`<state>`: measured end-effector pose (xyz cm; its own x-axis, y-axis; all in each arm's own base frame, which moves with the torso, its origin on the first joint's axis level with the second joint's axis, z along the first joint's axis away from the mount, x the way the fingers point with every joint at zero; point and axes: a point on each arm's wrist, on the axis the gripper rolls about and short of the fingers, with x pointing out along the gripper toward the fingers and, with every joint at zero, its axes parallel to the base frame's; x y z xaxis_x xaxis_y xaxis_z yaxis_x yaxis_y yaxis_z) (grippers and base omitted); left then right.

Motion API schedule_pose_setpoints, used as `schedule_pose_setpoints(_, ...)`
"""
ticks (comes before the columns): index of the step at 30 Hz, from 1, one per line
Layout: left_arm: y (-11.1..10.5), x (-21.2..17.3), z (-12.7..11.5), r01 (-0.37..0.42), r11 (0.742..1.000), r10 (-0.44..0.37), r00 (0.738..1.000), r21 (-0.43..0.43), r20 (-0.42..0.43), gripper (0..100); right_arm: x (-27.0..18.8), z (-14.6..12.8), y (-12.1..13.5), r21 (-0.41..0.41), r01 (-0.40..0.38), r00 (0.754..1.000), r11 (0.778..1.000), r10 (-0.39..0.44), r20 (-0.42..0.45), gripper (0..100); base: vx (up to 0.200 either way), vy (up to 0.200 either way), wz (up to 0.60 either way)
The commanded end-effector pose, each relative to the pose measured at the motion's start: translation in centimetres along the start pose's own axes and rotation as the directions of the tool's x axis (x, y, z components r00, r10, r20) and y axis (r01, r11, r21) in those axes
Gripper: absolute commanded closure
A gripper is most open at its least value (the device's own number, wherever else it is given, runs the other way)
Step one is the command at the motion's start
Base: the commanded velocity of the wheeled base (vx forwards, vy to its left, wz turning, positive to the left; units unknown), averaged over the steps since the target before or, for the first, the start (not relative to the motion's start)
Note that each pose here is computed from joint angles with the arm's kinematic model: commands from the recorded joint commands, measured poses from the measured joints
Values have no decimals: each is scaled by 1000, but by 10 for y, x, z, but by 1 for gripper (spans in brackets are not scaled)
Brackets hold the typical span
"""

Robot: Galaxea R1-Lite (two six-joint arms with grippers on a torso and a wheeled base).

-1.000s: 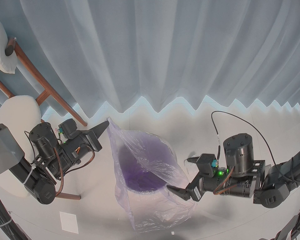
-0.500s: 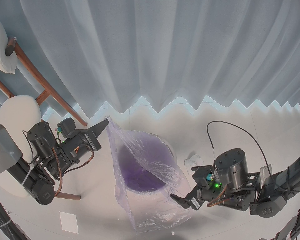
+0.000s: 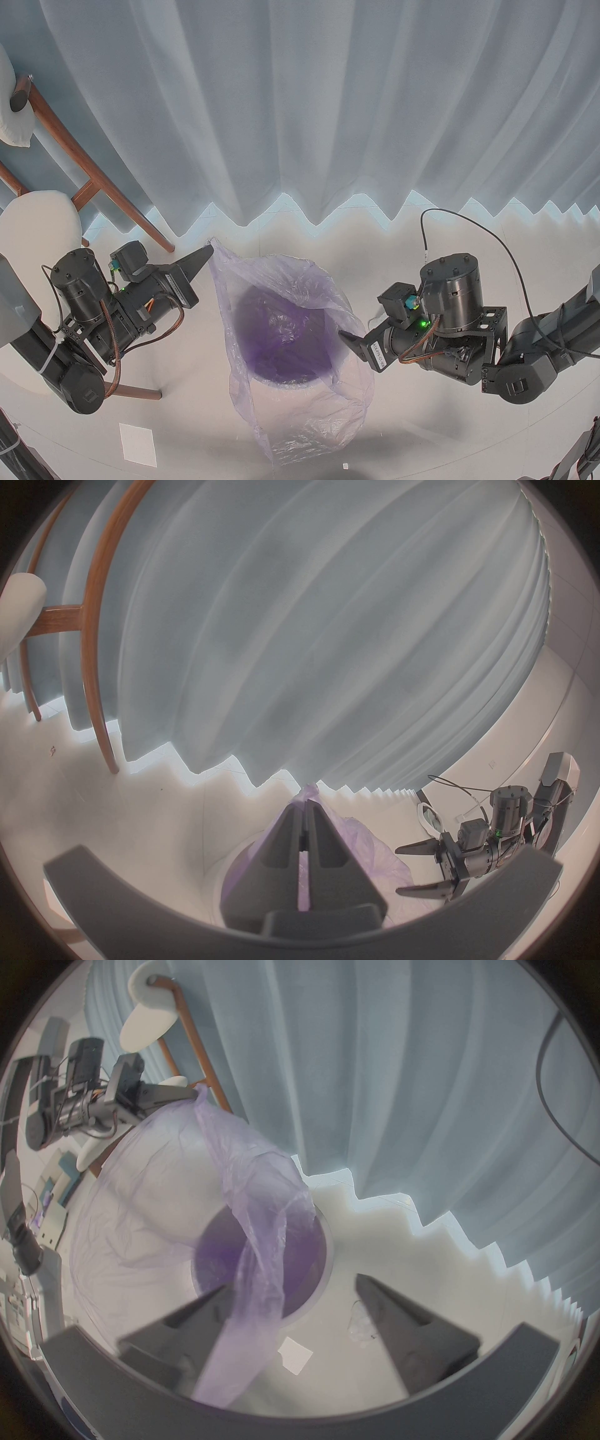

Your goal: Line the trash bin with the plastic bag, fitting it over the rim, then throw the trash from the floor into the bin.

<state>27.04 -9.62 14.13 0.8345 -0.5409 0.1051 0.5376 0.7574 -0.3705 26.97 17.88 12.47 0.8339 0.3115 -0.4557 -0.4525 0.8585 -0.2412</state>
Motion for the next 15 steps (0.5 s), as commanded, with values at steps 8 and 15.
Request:
schedule_pose_setpoints(8, 5, 2, -8, -14, 1000, 14, 999, -9, -29, 100, 9, -15, 7, 164, -204, 978, 965, 209, -14, 100, 0, 0, 0)
schedule_pose_setpoints(15, 20, -3, -4, -72, 997, 72, 997, -7, -20, 100, 41, -4, 24, 266, -235, 972, 935, 227, 61, 100, 0, 0, 0)
